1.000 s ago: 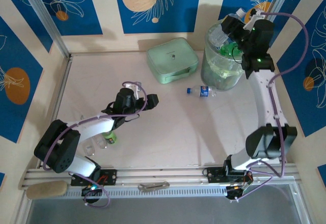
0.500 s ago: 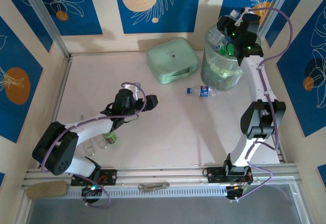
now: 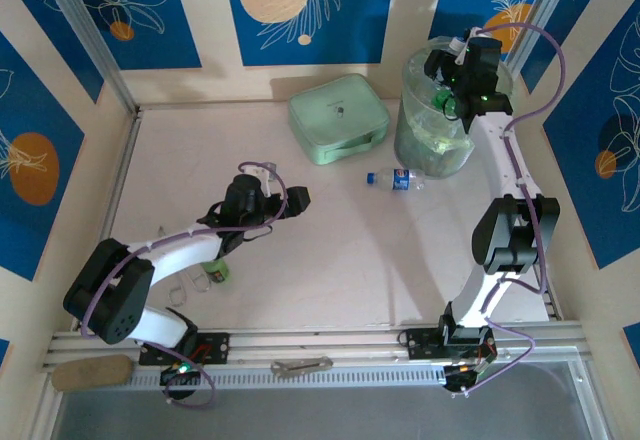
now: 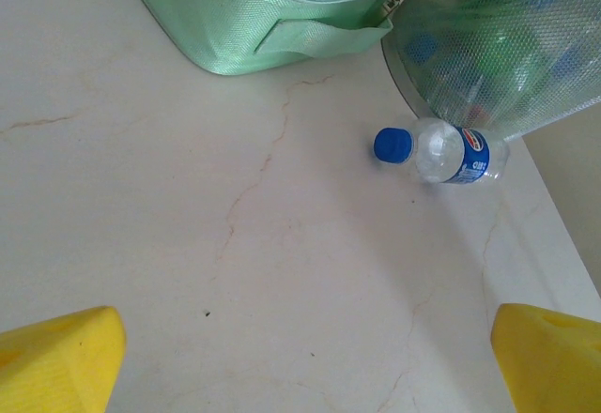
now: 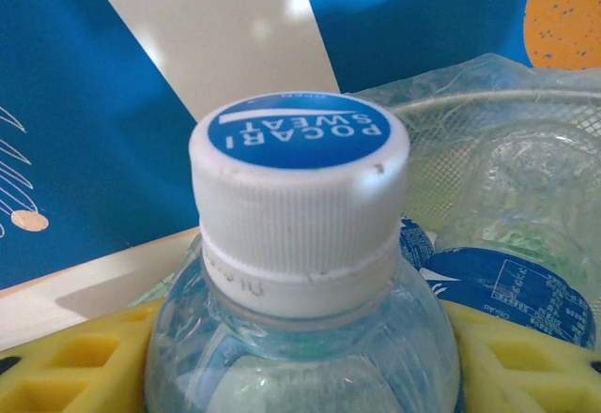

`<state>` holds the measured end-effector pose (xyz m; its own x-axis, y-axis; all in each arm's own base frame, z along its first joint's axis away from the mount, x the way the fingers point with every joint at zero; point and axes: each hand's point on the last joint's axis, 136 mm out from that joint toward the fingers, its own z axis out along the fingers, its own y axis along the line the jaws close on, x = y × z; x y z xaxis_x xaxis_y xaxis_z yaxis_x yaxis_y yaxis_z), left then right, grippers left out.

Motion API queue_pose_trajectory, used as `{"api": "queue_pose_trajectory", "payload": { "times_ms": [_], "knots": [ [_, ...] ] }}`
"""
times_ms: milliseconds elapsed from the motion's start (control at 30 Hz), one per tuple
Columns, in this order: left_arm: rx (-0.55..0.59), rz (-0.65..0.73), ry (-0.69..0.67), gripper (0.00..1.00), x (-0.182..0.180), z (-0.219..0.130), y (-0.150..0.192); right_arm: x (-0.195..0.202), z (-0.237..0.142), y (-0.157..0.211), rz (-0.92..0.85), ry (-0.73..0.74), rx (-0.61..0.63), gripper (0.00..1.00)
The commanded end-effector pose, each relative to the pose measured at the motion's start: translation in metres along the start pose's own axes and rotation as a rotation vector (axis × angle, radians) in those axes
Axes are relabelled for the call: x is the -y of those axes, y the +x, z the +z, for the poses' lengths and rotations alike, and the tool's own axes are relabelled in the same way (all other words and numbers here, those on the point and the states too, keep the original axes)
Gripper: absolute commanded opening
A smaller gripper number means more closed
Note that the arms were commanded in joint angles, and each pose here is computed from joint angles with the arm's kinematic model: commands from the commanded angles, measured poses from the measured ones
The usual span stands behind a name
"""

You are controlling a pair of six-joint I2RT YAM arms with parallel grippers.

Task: Put the plastic bottles in the bin

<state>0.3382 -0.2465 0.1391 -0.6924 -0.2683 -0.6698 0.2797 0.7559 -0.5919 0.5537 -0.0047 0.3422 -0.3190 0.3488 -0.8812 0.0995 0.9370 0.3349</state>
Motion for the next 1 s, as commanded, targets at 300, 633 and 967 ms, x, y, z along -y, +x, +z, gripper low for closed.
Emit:
{"api": "queue_pose_trajectory", "payload": {
  "times_ms": [300, 633, 967],
  "knots": [
    [-0.019, 0.013, 0.013, 0.99, 0.005, 0.000, -0.002, 0.032, -0.015, -0.011, 0.136, 0.088, -0.023, 0.98],
    [-0.016, 0.006, 0.021, 0.99, 0.006, 0.001, -0.002, 0.050, -0.047, -0.049, 0.164, 0.140, 0.065, 1.00],
    [-0.005, 0.010, 0.014, 0.99, 0.006, -0.002, -0.005, 0.009, -0.090, -0.080, 0.121, -0.036, 0.197, 0.99]
  ]
}}
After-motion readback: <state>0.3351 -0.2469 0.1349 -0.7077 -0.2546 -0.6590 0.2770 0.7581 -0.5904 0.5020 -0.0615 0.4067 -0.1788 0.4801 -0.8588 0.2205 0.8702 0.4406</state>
